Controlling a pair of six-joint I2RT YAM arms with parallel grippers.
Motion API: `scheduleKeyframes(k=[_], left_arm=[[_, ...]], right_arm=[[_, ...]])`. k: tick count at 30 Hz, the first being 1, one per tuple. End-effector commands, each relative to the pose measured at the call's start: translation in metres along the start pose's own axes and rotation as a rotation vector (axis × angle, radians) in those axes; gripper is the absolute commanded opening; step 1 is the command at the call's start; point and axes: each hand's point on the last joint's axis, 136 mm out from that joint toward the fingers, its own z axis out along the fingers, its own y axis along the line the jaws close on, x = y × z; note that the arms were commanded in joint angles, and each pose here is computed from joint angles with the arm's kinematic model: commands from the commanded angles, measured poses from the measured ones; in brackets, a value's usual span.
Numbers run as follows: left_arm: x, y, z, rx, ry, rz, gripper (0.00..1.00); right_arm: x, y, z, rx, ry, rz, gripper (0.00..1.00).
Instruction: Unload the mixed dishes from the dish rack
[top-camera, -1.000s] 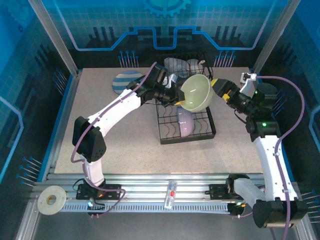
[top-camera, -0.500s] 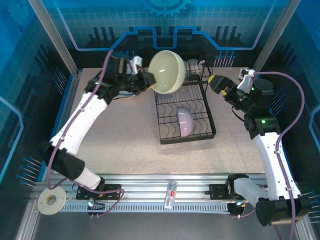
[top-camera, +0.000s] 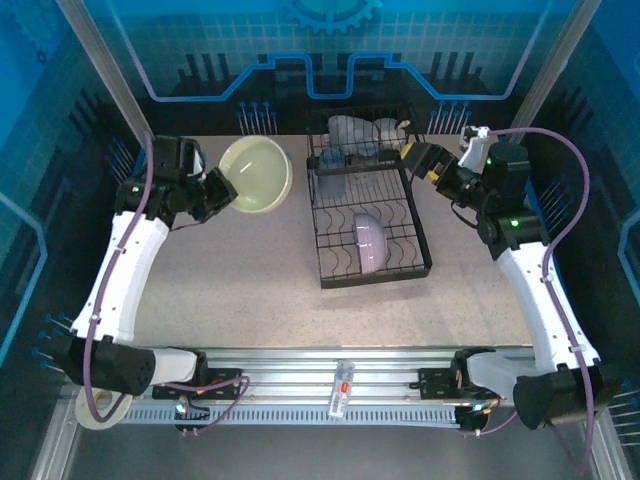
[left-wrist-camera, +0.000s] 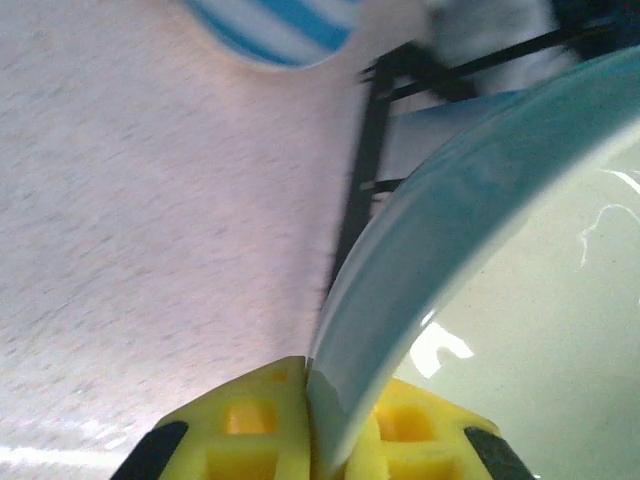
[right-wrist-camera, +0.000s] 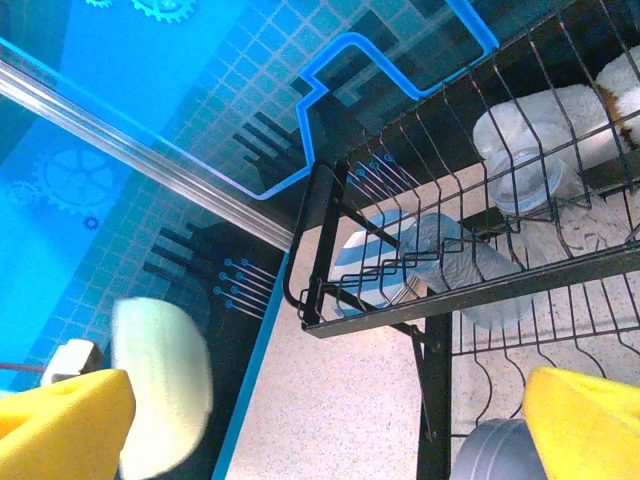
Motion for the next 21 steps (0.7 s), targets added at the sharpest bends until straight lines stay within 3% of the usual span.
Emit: scheduleKeyframes(k=[1, 12, 21], left_arm=[[-0.003, 0.008, 0.016, -0.017, 0.003, 0.01, 0.0], [0.003, 0.04, 0.114, -0.116, 0.143, -0.043, 0.0], [-0.001, 0.055, 0.161, -0.191, 0.181, -0.042, 0.0]], right_arm=[[0.001, 0.015, -0.003, -0.026, 0.014, -0.04, 1.0], [0.043, 0.004, -0.016, 0.026, 0.14, -0.065, 1.0], [0.07, -0.003, -0.023, 0.022, 0.213, -0.032, 1.0]])
